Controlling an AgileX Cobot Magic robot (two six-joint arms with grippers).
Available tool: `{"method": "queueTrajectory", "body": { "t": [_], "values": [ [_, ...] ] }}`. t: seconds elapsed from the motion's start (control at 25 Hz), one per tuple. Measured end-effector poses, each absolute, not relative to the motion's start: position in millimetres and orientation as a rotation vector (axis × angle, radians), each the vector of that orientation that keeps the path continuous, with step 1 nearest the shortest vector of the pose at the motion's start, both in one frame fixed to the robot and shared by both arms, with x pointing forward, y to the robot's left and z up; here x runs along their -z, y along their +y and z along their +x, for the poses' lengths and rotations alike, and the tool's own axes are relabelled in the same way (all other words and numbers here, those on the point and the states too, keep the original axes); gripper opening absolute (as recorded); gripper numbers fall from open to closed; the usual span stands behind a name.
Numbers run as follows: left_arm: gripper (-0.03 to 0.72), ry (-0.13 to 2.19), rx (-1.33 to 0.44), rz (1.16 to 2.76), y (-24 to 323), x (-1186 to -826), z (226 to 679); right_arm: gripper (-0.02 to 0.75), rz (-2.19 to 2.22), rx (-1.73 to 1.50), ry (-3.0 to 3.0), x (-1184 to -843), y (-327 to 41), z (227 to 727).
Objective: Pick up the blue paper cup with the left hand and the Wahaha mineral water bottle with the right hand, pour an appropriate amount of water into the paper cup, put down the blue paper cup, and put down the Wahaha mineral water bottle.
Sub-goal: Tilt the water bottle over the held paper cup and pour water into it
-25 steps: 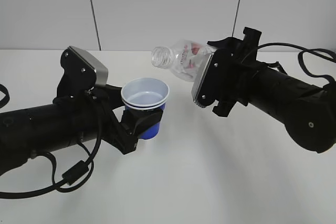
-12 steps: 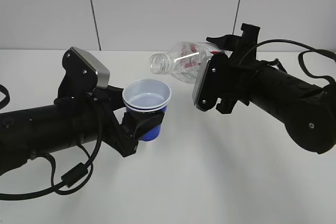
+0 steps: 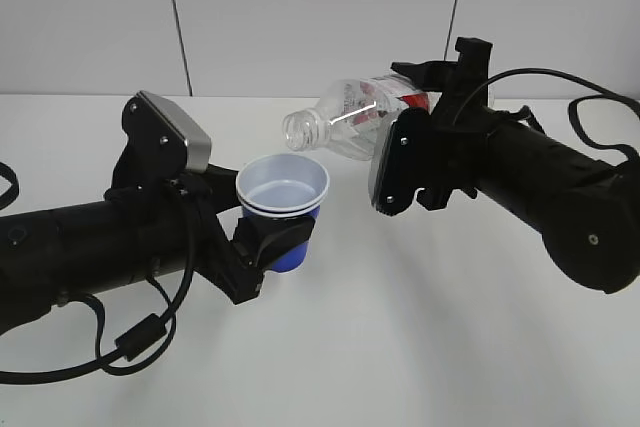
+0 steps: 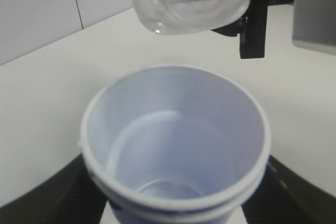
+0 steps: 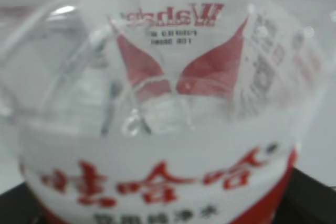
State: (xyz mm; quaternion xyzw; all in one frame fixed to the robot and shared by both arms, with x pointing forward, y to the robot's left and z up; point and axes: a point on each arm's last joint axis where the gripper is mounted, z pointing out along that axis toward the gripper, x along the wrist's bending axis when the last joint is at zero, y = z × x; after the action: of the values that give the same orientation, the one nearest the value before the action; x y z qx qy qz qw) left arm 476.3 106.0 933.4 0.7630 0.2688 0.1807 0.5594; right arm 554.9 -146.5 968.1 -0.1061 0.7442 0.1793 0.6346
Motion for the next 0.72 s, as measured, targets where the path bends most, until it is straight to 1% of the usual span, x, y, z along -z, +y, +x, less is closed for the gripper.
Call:
{"method": "queueTrajectory", "body": {
  "t": [0.72],
  "values": [
    [0.535, 0.601, -0.42, 1.815, 104.8, -933.0, 474.6, 0.503, -0.321, -0.338, 1.66, -970.1, -146.4, 555.2]
  ]
}}
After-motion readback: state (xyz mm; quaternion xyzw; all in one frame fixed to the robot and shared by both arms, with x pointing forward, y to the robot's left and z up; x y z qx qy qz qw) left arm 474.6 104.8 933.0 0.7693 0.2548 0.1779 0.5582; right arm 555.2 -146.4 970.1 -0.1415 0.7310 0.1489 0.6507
